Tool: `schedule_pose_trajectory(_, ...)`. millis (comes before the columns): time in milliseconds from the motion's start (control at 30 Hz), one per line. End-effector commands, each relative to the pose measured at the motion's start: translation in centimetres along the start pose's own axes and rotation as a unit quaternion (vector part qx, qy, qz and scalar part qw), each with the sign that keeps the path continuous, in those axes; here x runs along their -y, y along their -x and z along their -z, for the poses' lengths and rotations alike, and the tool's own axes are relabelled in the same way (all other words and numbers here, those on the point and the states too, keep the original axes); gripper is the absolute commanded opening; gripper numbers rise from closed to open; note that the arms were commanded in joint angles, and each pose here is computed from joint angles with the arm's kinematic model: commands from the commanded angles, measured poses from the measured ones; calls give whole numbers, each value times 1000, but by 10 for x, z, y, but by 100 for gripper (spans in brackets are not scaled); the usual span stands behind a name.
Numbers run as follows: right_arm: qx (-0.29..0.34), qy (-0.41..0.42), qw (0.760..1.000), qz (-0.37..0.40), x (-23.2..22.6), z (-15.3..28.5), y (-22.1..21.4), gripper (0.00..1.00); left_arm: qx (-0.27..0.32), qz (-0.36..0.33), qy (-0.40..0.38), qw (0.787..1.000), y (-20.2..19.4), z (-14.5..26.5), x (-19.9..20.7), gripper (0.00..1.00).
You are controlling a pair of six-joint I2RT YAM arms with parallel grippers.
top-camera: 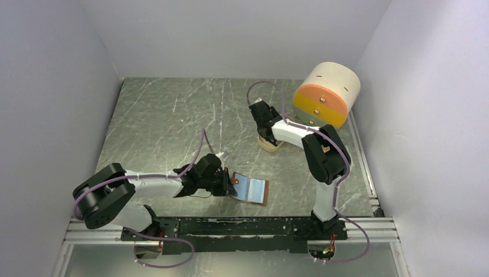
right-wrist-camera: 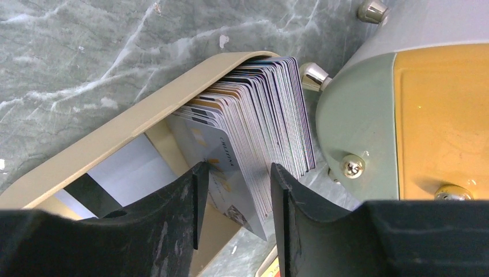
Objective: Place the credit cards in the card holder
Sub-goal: Pick up the credit card from the storage box.
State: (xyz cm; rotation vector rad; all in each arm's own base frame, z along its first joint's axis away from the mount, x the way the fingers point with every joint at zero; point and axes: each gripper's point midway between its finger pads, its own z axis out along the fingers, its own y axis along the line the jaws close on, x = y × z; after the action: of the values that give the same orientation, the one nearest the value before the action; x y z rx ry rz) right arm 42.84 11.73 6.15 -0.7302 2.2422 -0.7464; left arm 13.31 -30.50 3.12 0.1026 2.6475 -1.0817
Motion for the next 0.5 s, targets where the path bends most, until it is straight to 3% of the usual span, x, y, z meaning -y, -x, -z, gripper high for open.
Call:
schedule_pose_trajectory(0,8,-25,1000,-15,24,8,8,45,7,-3,9,1000,1,1,-2,14)
schedule_pose_trajectory(467,17,-30,999,-25,34,17,16,31,6,-1,7,1000,1,0,-2,14)
